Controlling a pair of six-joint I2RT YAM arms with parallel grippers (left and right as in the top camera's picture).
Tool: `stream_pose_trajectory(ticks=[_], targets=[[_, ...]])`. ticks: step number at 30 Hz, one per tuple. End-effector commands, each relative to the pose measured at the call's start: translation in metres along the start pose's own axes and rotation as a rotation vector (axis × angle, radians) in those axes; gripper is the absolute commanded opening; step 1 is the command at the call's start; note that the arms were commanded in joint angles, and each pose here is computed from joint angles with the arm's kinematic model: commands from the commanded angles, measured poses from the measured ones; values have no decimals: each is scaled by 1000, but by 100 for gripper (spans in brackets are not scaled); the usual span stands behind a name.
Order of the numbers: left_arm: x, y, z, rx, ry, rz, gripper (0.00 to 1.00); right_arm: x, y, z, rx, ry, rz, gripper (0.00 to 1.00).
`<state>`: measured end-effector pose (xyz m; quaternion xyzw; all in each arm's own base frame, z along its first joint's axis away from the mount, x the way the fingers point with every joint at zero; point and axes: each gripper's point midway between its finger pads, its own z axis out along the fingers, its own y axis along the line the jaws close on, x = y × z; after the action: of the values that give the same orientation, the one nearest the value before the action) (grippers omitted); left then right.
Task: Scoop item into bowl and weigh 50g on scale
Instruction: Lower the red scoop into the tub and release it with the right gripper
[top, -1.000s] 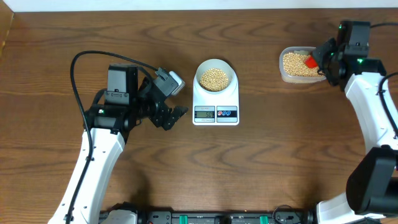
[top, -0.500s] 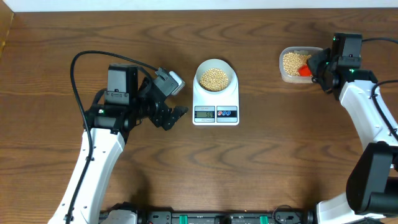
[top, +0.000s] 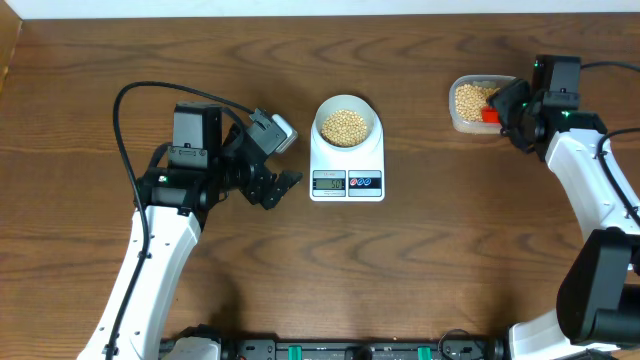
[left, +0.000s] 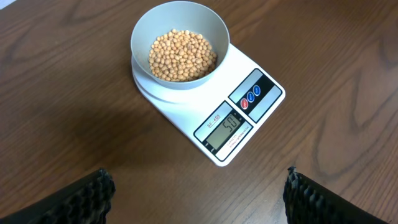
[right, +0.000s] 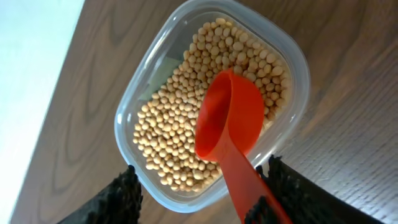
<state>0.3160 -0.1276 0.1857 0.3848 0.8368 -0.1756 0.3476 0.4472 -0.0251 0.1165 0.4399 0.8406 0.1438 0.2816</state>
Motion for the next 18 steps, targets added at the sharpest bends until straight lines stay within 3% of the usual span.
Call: stream_pose_trajectory(ticks=[1,5,18], targets=[[1,-3,1,15,-2,-15,90,0,1,-13,-5,-2,-85,73],[1,-3,1,15,-2,-15,90,3,-3,-25,9,8,-163,99],[1,-3,1,15,-2,-15,90,11,-10,-64,25,28,-323,99]])
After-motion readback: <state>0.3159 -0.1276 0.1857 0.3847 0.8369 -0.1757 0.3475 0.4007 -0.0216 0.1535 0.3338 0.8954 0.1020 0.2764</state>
